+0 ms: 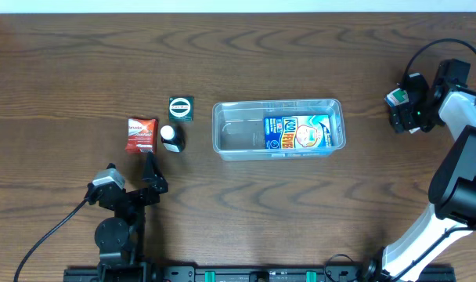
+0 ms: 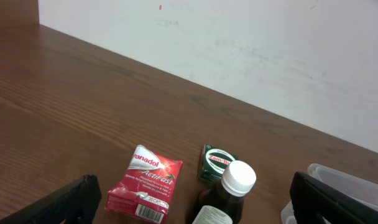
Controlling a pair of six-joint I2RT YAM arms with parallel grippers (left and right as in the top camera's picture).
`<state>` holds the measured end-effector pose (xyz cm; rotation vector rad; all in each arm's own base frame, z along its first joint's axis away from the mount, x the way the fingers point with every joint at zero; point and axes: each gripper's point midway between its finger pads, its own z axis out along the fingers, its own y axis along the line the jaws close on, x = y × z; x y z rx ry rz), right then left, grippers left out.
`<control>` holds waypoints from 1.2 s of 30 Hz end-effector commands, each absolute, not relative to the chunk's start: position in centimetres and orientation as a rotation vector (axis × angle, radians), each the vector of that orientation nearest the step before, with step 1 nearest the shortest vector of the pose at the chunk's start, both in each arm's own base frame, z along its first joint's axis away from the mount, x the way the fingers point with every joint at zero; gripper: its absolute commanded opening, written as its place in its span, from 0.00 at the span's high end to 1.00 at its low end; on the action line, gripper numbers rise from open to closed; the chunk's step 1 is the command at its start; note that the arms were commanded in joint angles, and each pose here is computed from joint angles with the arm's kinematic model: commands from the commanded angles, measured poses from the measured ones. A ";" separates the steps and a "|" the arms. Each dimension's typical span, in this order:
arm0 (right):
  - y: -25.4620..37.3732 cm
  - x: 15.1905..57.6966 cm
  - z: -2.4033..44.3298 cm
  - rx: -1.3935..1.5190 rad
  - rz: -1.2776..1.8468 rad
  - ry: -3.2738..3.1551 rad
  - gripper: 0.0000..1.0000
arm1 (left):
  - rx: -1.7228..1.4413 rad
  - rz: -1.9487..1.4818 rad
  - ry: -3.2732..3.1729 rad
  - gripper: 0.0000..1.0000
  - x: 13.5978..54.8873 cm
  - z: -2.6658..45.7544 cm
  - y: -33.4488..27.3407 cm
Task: Pack container
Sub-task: 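Grasp the white-green Panadol box with the right gripper and lift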
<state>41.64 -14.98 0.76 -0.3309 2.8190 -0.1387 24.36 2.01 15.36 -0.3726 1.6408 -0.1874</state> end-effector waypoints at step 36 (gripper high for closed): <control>-9.0 45.7 18.1 -0.140 -0.071 2.426 0.68 | -0.378 -0.158 1.692 0.02 24.3 13.5 2.3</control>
